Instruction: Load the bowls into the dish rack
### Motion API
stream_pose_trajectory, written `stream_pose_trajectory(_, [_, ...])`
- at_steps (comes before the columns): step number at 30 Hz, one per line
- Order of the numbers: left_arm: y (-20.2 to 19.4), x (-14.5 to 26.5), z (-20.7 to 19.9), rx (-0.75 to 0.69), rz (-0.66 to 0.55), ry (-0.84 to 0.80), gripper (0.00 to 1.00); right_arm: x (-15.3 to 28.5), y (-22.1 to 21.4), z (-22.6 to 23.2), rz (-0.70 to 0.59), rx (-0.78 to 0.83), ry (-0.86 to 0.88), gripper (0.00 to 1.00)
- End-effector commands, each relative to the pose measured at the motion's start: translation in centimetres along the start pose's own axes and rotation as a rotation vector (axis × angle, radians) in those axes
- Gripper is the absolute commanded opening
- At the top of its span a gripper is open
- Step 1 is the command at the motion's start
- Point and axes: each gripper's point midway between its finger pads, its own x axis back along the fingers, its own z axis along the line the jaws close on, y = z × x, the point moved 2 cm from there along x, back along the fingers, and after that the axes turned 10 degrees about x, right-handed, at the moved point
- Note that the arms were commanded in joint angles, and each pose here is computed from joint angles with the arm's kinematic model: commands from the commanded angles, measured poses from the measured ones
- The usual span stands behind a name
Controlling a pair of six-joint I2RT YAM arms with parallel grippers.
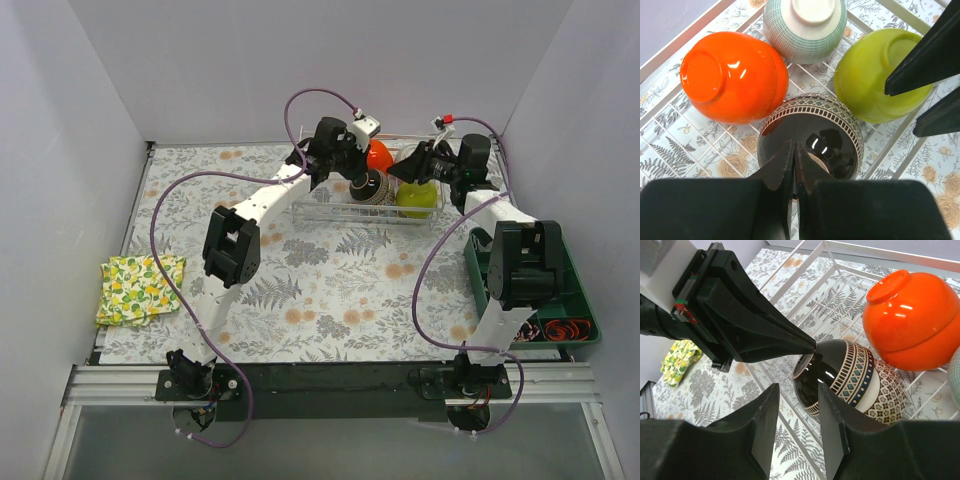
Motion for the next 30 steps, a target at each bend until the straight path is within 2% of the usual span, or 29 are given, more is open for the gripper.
stream_pose_trajectory(1, [2.0,-0.1,-1.8,0.003,-0.055,-0.053,0.0,1.1,1.3,0.3,-0.012,0.073,-0.053,0.45])
stream_pose_trajectory(6, [4.5,1.1,-1.4,-0.001,-0.111,0.019,0.0,1.6,1.0,0.8,-0.01,0.077,-0.052,0.45])
stream_pose_trajectory(10, [6.7,4.0,-0.8,-0.056,-0.164,0.09,0.0,1.8,1.0,0.8,-0.011,0.076,-0.055,0.45])
stream_pose_trajectory(17, [2.1,7.8,-0.7,-0.126,-0.079,0.105,0.0,1.9,0.9,0.3,-0.011,0.067,-0.068,0.45])
stream_pose_trajectory(19, [1.1,7.7,-0.6,-0.126,-0.055,0.103,0.0,2.0,0.8,0.2,-0.011,0.066,-0.075,0.45])
stream_pose_trajectory(30, [0.4,3.5,-0.3,-0.095,-0.046,0.045,0.0,2.8,0.0,0.1,0.002,0.062,-0.101,0.45])
